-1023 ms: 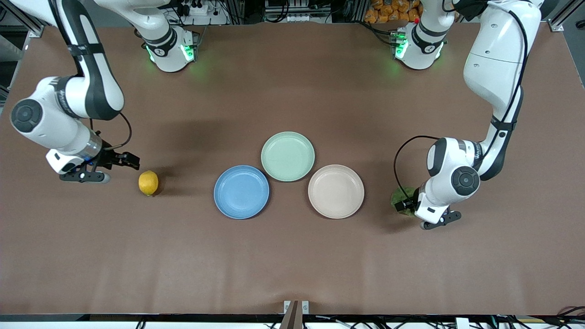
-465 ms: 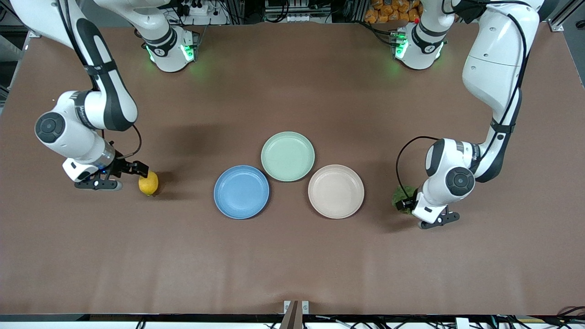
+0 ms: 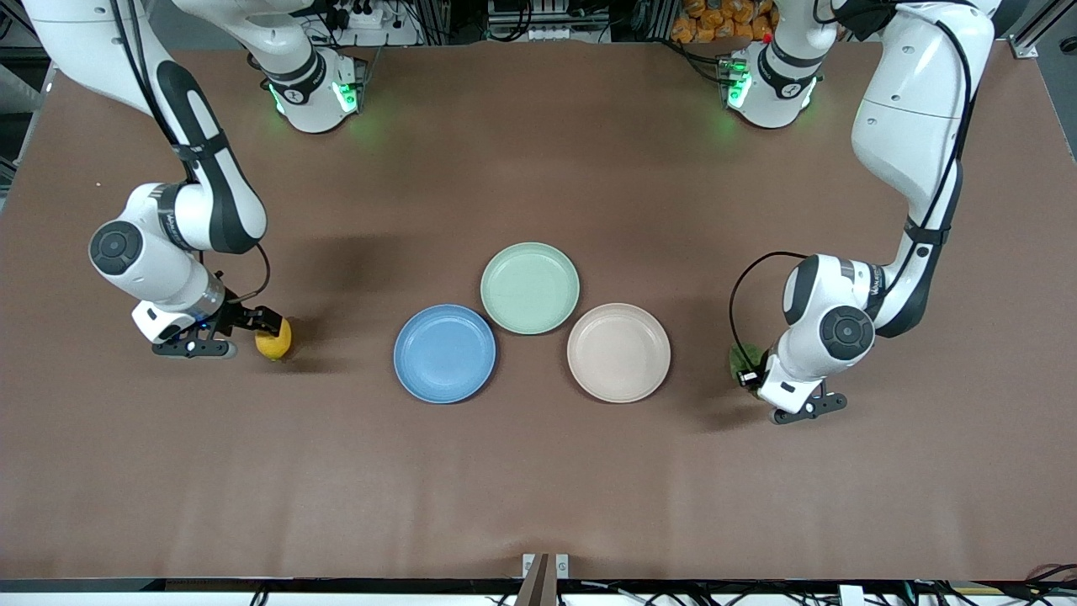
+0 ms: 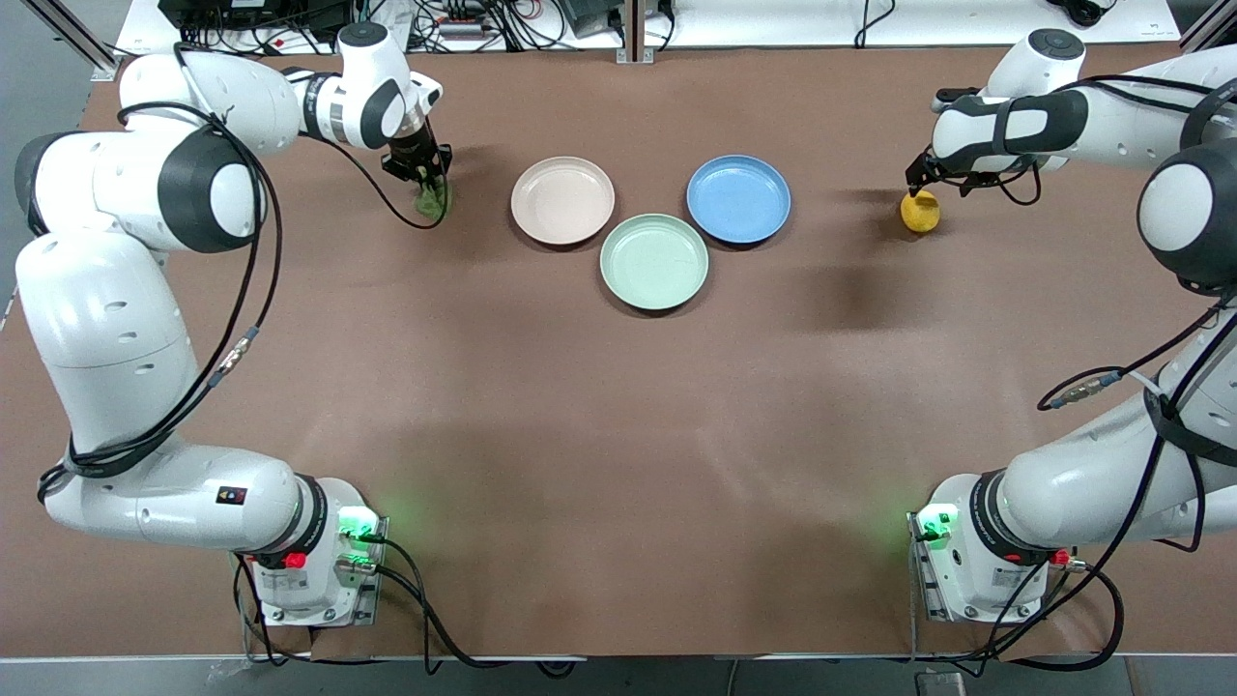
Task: Place lemon and lettuce in plates
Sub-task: 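Grasp the lettuce with the left gripper while the right gripper grasps the lemon, then carry the lettuce over the cream plate with the left gripper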
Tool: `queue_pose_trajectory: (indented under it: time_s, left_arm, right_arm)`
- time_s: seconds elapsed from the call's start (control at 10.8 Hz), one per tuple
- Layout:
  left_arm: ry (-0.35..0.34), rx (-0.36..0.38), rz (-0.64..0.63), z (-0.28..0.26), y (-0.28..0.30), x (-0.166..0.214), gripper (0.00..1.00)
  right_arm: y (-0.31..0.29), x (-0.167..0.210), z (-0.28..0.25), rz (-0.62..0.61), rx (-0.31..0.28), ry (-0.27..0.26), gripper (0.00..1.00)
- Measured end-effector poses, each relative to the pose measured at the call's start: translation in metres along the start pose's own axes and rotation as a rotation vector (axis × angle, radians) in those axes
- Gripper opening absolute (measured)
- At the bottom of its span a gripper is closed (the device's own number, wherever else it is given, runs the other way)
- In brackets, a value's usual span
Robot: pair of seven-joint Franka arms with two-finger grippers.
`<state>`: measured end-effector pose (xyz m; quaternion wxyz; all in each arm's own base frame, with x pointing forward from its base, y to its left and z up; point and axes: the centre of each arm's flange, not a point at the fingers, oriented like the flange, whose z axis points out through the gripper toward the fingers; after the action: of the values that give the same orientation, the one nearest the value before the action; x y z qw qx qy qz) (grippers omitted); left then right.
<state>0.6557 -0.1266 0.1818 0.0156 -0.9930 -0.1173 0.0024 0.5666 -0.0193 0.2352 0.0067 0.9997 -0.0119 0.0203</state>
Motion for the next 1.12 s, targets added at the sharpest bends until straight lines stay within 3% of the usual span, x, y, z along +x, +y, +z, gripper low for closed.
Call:
queue_pose_trajectory:
  time_s: [0.09,0.74,1.12]
  left_arm:
    - [0.001,0.001,0.002,0.0,0.0,0.0,0.04]
    - [0.072,-0.049,-0.017,-0.05,0.015,0.016,0.04]
    - [0.053,-0.068,0.002,-0.104,0.038,0.002,0.04]
  right_arm:
    - [0.0,-0.001,0.005,0.0,-0.001,-0.003,1.0]
    - [-0.001,-0.003,0.032,-0.003,-0.008,-0.012,1.0]
    - [-0.006,-0.003,0.036,-0.012,-0.007,-0.006,1.0]
